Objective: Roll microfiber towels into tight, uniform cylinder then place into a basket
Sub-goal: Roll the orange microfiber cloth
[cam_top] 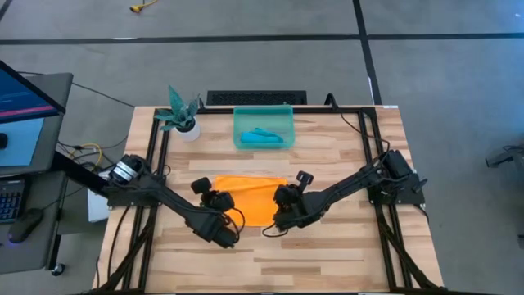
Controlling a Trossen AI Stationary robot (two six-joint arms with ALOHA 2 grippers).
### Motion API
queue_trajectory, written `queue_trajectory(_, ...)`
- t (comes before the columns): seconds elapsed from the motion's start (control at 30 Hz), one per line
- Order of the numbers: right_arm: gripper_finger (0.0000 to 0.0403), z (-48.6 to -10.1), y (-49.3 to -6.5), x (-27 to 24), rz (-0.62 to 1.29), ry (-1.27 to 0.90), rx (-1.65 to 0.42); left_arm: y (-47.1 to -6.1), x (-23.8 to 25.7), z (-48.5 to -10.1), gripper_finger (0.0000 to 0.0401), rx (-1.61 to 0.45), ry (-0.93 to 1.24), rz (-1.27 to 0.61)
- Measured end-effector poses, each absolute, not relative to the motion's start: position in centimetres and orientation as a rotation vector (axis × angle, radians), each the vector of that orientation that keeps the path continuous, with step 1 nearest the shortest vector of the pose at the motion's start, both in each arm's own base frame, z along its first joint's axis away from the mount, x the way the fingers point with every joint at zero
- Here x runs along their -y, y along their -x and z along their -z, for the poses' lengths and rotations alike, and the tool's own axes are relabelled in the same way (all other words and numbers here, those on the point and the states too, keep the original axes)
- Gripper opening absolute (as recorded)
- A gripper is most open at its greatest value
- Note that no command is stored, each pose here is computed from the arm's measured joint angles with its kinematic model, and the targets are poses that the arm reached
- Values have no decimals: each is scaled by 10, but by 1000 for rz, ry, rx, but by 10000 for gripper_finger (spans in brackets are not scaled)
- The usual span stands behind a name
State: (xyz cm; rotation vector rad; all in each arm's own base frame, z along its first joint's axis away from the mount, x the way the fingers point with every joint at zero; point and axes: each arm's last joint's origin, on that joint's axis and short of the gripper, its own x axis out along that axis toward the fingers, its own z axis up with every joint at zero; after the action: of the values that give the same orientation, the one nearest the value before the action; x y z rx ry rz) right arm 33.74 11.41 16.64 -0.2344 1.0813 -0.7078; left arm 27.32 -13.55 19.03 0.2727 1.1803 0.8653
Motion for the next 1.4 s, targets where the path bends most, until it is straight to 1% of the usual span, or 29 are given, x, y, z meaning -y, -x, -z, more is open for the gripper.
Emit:
queue_trajectory(0.1,6,-166,-338,-115,706,232,-1078,-269,126,-174,2,-1207,-276,-881)
queue_trajectory(0.2,6,-166,-338,-115,704,228,-1073,-264,118,-157,2,-1190,-299,-892)
queue_trajectory(0.4,7,-167,-340,-114,706,216,-1063,-260,103,-138,2,-1220,-268,-905)
queue_trajectory(0.73,7,-166,-342,-112,689,187,-1077,-272,95,-127,2,-1203,-239,-822)
queue_trajectory(0.9,8,-166,-342,-112,688,186,-1077,-275,90,-127,6,-1225,-208,-819)
queue_trajectory(1.03,22,-166,-343,-110,676,160,-1096,-277,87,-126,29,-1226,-189,-825)
queue_trajectory(1.3,62,-165,-346,-101,696,139,-1106,-277,85,-126,109,-1230,-186,-831)
queue_trajectory(1.4,79,-165,-347,-95,709,131,-1110,-276,85,-126,129,-1288,-191,-794)
